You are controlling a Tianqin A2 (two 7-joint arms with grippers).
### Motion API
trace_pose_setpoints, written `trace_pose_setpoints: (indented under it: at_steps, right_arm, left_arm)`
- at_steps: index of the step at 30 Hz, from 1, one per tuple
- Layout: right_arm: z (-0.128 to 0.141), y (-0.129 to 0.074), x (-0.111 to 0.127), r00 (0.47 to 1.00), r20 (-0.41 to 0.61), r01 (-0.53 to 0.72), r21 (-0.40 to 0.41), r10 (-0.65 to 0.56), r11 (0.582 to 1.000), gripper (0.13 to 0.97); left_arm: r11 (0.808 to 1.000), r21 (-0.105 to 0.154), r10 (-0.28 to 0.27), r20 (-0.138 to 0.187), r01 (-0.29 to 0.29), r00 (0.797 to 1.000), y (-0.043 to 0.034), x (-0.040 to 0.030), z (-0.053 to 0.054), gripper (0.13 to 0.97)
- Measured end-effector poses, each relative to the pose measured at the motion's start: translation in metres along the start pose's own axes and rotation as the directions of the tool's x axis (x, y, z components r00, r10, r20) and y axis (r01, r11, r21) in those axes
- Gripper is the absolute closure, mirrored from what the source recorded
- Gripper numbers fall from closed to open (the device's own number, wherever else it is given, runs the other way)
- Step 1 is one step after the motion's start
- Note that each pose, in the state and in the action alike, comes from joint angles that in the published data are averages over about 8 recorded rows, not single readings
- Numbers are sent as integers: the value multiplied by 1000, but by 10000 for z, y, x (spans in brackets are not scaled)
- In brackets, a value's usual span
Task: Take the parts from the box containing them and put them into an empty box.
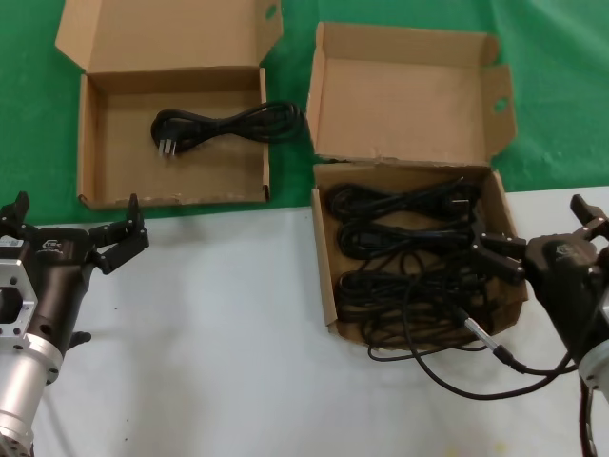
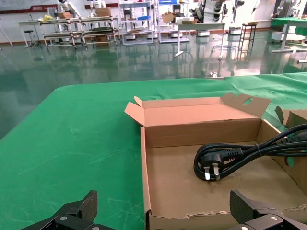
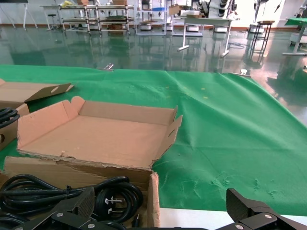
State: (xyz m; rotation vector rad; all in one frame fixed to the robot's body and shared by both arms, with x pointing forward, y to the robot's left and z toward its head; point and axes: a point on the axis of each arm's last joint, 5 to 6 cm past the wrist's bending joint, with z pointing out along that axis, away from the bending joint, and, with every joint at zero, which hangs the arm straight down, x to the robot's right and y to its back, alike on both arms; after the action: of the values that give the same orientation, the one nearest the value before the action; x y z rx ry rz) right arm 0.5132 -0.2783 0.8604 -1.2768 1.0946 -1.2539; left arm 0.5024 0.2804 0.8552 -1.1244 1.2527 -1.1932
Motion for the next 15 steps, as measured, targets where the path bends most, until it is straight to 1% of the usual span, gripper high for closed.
trace_pose_setpoints:
  at_steps: [15]
  right_arm:
    - [0, 0, 0, 1000, 0, 0, 0, 0, 1000, 130]
  left_arm:
    - [1000, 0, 0, 0, 0, 1000, 0, 0, 0, 132]
